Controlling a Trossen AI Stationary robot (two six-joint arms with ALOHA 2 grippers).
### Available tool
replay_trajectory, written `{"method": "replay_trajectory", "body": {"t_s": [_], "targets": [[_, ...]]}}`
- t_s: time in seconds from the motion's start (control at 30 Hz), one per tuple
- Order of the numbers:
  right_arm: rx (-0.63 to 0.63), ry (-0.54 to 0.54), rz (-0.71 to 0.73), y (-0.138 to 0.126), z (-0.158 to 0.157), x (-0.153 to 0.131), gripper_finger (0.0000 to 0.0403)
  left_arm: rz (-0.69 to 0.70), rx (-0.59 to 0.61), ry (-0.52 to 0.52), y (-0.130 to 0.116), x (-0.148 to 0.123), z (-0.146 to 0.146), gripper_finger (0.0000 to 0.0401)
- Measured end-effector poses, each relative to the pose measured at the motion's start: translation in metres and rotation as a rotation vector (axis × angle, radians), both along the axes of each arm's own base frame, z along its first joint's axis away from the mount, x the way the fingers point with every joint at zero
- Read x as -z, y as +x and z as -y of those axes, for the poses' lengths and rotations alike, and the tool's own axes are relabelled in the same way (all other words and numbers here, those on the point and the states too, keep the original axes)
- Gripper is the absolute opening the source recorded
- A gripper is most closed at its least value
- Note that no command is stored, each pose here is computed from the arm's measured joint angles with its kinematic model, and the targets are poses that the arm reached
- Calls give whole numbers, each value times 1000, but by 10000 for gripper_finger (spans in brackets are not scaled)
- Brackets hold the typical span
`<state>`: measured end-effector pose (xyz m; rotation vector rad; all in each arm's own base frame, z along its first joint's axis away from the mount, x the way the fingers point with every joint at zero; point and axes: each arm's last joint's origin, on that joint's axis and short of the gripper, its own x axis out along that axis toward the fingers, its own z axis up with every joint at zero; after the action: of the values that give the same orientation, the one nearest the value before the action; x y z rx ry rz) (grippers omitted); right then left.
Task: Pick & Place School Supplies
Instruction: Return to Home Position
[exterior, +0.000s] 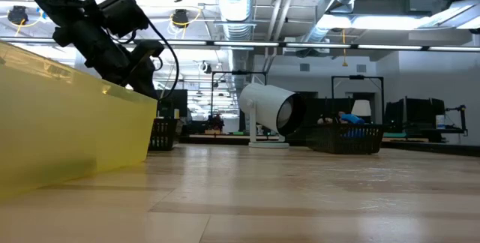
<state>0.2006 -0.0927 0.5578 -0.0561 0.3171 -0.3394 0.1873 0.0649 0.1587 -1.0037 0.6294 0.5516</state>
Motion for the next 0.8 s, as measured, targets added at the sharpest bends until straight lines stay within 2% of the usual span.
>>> {"method": "replay_trajectory", "body": {"t_s": [0.13, 0.23, 0.37, 0.6, 0.7, 0.8], "targets": [[2, -15, 50, 0, 0, -5, 113, 73, 17, -3, 2, -7, -1, 130], [4, -35, 118, -5, -2, -13, 113, 241, 47, 33, 8, -30, -2, 133], [-1, -74, 203, -27, -14, -27, 113, 526, 38, 157, 4, -78, -1, 128], [-20, 35, 363, -68, -39, -43, 113, 888, 5, 343, -38, -143, 13, 116], [-29, 9, 350, -83, -46, -44, 113, 1039, -8, 414, -59, -161, 20, 109], [-17, 70, 279, -94, -51, -35, 113, 1148, -84, 469, -79, -174, 25, 105]]}}
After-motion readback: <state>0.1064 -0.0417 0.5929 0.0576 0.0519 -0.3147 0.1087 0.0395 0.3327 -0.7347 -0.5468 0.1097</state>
